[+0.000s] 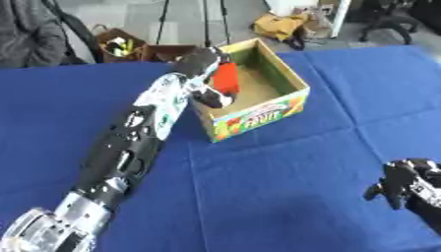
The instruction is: Pick up objects on the table and place them in the box.
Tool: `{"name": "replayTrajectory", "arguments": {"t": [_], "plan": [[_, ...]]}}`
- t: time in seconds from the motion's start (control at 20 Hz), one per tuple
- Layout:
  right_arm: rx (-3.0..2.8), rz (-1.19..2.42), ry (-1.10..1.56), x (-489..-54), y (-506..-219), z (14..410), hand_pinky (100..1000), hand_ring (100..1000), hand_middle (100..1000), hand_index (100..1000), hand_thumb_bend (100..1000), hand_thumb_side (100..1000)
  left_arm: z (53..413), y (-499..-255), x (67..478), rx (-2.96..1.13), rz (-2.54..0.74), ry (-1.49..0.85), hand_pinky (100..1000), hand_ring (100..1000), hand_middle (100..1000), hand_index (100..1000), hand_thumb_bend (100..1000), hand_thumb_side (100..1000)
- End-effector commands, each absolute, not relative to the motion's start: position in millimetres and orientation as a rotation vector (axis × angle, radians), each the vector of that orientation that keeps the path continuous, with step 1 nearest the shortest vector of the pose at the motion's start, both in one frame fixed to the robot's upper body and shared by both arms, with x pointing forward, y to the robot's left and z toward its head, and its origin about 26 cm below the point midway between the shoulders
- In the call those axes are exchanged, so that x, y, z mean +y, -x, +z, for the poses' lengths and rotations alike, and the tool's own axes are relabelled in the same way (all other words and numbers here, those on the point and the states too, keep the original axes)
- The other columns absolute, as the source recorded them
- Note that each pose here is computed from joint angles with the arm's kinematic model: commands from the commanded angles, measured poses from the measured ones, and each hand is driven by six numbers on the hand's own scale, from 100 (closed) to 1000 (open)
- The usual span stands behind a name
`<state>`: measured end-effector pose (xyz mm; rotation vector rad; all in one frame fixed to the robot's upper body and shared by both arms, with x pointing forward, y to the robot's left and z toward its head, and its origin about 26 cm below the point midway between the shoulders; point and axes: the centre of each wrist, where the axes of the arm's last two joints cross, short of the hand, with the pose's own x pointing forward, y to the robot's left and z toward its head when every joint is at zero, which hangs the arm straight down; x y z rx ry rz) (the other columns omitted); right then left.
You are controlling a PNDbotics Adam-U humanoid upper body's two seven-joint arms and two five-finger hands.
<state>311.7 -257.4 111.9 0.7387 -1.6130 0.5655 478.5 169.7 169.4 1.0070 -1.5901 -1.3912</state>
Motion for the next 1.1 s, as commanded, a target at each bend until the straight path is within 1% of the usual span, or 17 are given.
{"name": "replayTrajectory", "arguments": {"t": [0.05,0.1,0.2,0.25,0.3,0.35,0.4,0.45,0.5,0.6,0.65,0.75,0.85,0.9,1.0,1.05,1.1], "plan": [[-1.629,0.591,-0.740,-256.2,-313.5,119.1,574,325,341,364,100,257,178.9,-482.1,167.5,-1.603,-1.412,-1.065,519,461,451,647,100,254],[-1.629,0.591,-0.741,-256.0,-313.6,119.3,574,325,341,364,100,257,177.0,-482.2,167.0,-1.597,-1.427,-1.070,543,477,467,661,149,275],[-1.628,0.591,-0.742,-255.8,-313.8,119.4,574,325,341,364,100,257,173.4,-482.4,166.5,-1.578,-1.461,-1.072,614,559,544,701,374,374],[-1.628,0.591,-0.742,-255.7,-313.8,119.3,574,325,341,364,100,257,172.1,-482.4,166.5,-1.564,-1.481,-1.075,626,575,558,708,412,394],[-1.627,0.591,-0.743,-255.7,-313.8,119.3,574,325,341,364,100,257,170.7,-482.5,166.5,-1.549,-1.499,-1.075,655,615,596,728,498,437],[-1.627,0.591,-0.743,-255.7,-313.8,119.3,574,325,341,364,100,257,169.1,-482.6,166.6,-1.533,-1.516,-1.072,674,639,621,742,557,476],[-1.627,0.591,-0.743,-255.7,-313.9,119.3,574,325,341,364,100,258,167.9,-482.6,166.6,-1.518,-1.532,-1.065,738,717,705,796,757,595],[-1.627,0.591,-0.743,-255.7,-313.9,119.4,574,325,341,364,100,258,163.0,-482.7,166.6,-1.497,-1.556,-1.046,789,758,748,823,857,640],[-1.627,0.591,-0.742,-255.9,-313.9,119.3,574,325,341,364,100,258,158.6,-483.4,167.6,-1.472,-1.582,-1.026,828,789,780,845,930,659],[-1.626,0.590,-0.742,-256.0,-313.9,119.1,574,325,341,364,100,258,154.5,-484.8,169.8,-1.425,-1.619,-0.995,882,836,827,873,1000,678],[-1.626,0.590,-0.742,-256.0,-313.9,119.0,574,325,341,364,100,259,156.2,-485.0,170.4,-1.412,-1.626,-0.988,899,853,841,876,1000,702],[-1.626,0.589,-0.741,-256.1,-313.9,118.9,574,325,341,364,100,259,165.7,-484.3,170.4,-1.416,-1.619,-0.985,898,849,836,870,1000,752],[-1.627,0.586,-0.739,-256.6,-313.9,118.7,574,325,341,364,100,259,180.6,-482.4,170.7,-1.477,-1.573,-1.004,877,817,803,856,1000,804],[-1.627,0.584,-0.737,-256.9,-313.8,118.5,574,325,341,364,100,259,188.4,-480.9,170.8,-1.521,-1.543,-1.014,846,775,760,836,1000,826],[-1.628,0.576,-0.729,-258.2,-313.6,117.8,574,325,341,364,100,260,206.7,-478.3,173.2,-1.630,-1.472,-1.029,809,730,699,803,1000,833],[-1.630,0.573,-0.726,-258.8,-313.6,117.8,574,325,341,364,100,260,215.0,-476.7,175.2,-1.686,-1.435,-1.035,778,692,650,775,991,832],[-1.633,0.568,-0.722,-259.5,-313.6,117.8,574,325,341,364,100,260,223.1,-474.9,177.4,-1.744,-1.394,-1.037,758,672,626,757,965,833]]}}
